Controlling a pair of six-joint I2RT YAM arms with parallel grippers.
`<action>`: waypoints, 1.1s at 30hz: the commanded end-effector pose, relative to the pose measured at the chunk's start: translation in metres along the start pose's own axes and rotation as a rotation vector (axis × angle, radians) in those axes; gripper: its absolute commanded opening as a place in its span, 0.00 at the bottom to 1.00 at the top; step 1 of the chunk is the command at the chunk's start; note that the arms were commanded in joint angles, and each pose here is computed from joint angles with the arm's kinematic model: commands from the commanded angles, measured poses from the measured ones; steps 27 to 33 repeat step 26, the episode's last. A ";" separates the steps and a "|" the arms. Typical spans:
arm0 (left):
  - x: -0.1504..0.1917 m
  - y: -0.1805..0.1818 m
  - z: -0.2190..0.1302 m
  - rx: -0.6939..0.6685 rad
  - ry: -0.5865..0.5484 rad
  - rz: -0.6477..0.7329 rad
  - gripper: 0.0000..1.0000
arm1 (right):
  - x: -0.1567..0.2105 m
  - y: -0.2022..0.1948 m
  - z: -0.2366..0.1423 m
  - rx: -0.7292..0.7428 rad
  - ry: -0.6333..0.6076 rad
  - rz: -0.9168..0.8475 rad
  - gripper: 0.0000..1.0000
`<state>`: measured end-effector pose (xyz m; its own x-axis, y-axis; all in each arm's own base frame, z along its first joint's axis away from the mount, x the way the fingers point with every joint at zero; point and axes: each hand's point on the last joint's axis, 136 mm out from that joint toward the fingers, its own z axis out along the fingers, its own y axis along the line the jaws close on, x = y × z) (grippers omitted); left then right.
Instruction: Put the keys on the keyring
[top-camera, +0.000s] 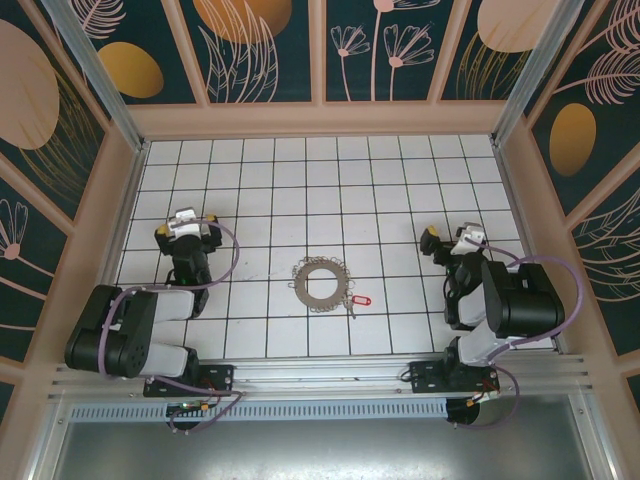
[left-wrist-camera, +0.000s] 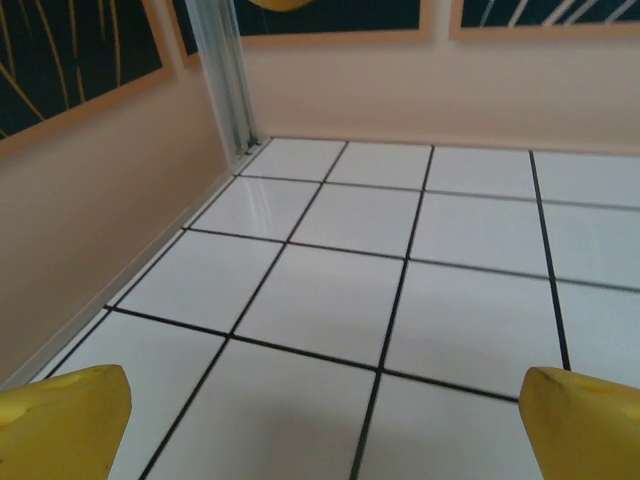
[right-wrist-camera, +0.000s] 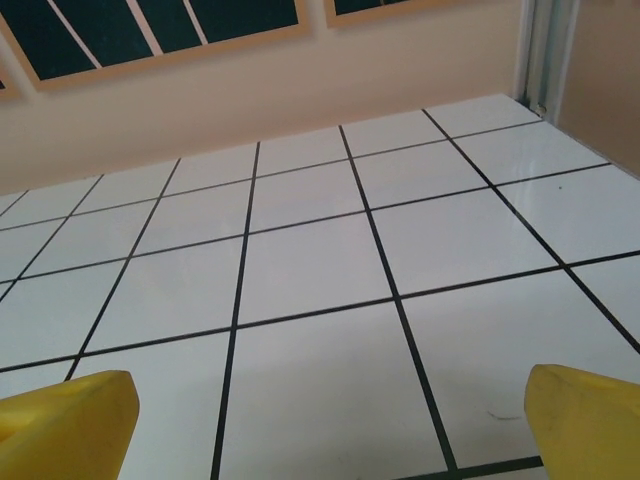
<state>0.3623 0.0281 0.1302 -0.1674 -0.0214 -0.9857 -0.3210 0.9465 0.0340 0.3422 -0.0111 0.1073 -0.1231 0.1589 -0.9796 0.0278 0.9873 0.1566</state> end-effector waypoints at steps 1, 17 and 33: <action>-0.008 0.001 0.006 0.085 -0.085 -0.089 0.99 | -0.033 -0.007 0.011 0.057 -0.108 -0.006 0.99; -0.009 0.002 0.009 0.099 -0.082 -0.096 0.99 | -0.024 0.006 0.027 0.035 -0.041 -0.063 0.99; -0.008 0.002 0.009 0.099 -0.081 -0.096 0.99 | -0.022 0.005 0.031 0.001 -0.016 -0.044 0.99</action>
